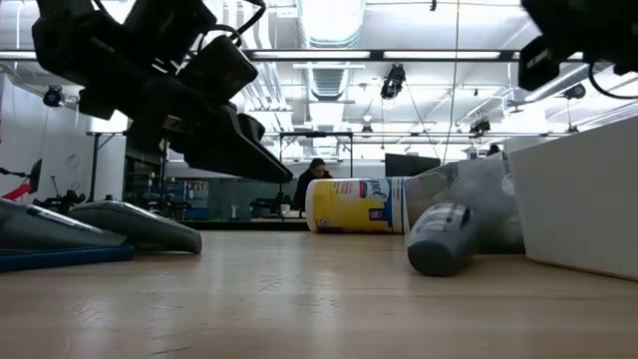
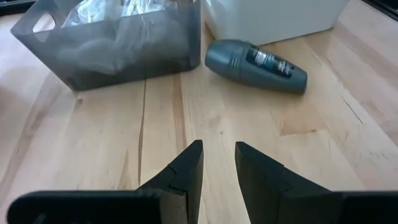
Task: Pick & Place Travel size toiletries
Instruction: Put the top deodorant into the white bin
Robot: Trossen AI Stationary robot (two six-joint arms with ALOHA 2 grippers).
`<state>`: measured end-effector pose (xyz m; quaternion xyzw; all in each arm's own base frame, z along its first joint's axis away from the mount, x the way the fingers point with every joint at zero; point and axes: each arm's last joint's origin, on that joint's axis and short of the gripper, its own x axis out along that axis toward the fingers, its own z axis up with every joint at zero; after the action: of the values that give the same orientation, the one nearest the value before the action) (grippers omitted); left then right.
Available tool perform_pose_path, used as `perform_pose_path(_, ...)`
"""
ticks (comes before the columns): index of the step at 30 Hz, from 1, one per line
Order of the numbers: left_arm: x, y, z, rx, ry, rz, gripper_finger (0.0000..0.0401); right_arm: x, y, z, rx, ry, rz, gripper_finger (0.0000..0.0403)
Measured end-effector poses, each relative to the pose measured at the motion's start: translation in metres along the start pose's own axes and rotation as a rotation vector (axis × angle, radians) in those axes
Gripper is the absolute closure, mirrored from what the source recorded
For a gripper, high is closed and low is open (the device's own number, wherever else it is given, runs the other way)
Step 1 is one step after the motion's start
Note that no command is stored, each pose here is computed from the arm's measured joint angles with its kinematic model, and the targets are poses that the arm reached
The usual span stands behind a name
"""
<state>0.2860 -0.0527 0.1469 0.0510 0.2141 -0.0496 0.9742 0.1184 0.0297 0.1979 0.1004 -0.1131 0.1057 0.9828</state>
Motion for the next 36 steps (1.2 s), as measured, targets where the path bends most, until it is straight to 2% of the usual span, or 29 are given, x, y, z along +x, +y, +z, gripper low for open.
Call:
perform_pose_path(5,-0.001,0.000,-0.002,0.001,0.006,-0.002,0.0302,0.028,0.002,0.010,-0.071,0.157,-0.084,0.0364)
perform_pose_path(11,-0.001,-0.003,-0.002,0.005,0.005,-0.010,0.0302,0.084,0.008,0.027,-0.209,0.280,-0.083,0.0360)
perform_pose_path(16,-0.002,-0.008,-0.004,0.005,0.011,-0.028,0.0302,0.130,0.012,0.028,-0.234,0.364,-0.085,0.0348)
perform_pose_path(23,-0.003,-0.017,-0.003,0.012,0.010,-0.053,0.0302,0.176,0.013,0.017,-0.354,0.733,-0.071,0.0324)
perform_pose_path(31,-0.003,-0.017,-0.003,0.005,0.010,-0.056,0.0302,0.208,0.012,-0.004,-0.276,1.089,-0.118,0.0292)
perform_pose_path(36,-0.003,-0.017,-0.003,-0.016,0.008,-0.055,0.0302,0.222,0.011,-0.017,-0.292,1.253,-0.122,0.0262)
